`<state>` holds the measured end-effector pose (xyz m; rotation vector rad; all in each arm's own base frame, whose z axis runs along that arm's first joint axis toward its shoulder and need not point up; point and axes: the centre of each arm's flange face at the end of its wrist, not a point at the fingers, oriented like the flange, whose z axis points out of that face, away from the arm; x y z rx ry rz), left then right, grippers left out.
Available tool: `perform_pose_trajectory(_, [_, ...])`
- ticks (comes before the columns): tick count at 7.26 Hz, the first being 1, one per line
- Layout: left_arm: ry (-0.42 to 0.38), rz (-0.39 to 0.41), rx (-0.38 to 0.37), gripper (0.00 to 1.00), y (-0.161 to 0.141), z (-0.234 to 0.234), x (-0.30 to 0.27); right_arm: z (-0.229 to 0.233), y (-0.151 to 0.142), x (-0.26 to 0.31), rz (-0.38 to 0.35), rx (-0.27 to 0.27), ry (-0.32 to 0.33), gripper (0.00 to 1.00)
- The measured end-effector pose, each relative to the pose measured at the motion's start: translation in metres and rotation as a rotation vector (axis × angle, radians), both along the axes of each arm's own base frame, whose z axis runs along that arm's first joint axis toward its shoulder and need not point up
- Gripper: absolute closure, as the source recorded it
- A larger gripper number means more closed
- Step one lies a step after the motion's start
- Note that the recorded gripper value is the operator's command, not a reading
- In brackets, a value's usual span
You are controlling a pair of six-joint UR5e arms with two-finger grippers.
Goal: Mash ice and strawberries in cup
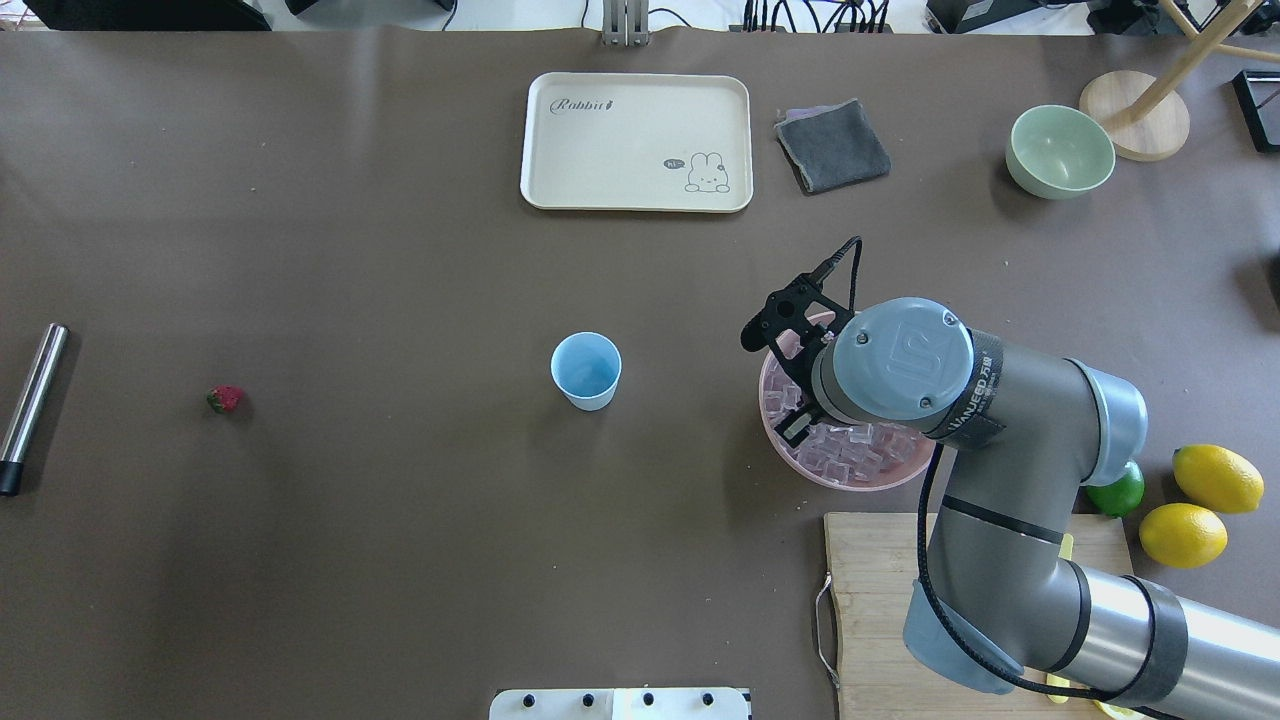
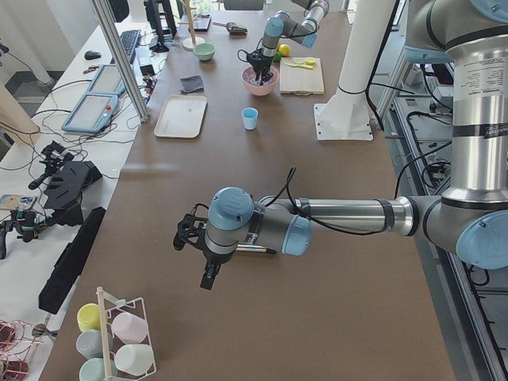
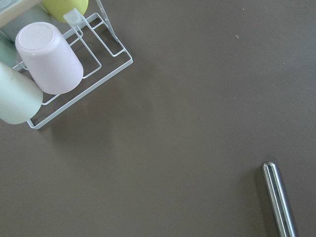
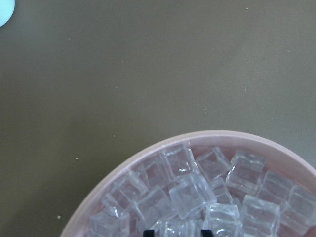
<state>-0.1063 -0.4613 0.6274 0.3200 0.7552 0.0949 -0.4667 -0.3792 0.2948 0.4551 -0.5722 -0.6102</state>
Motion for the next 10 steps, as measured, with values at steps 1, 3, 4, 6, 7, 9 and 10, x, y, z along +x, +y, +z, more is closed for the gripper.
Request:
perform_pose_trajectory(1, [0.000, -0.002, 0.000, 0.01, 0.001, 0.000, -0.001, 0.000, 0.000, 0.000, 0.000, 0.000, 0.000, 0.62])
perform_pose_trajectory(3, [0.000, -0.005, -0.004, 0.01, 0.004, 0.002, -0.002, 0.000, 0.000, 0.000, 0.000, 0.000, 0.001, 0.70])
perform_pose_trajectory(4, [0.001, -0.005, -0.005, 0.01, 0.005, 0.002, -0.002, 0.000, 0.000, 0.000, 0.003, 0.000, 0.001, 0.73])
perform_pose_trajectory(6, [0.000, -0.006, -0.007, 0.01, 0.005, 0.003, -0.002, 0.001, -0.001, 0.001, 0.015, 0.002, 0.003, 0.75])
perform_pose_trajectory(7, [0.000, -0.006, -0.008, 0.01, 0.005, 0.004, -0.002, -0.002, -0.001, 0.003, 0.022, 0.003, -0.003, 0.75])
perform_pose_trajectory(9, [-0.001, -0.005, -0.009, 0.01, 0.005, 0.004, -0.002, -0.019, -0.002, 0.016, 0.035, 0.015, -0.039, 0.75])
perform_pose_trajectory(10, [-0.001, -0.006, -0.009, 0.01, 0.005, 0.004, -0.002, -0.031, -0.006, 0.023, 0.060, 0.012, -0.066, 0.75])
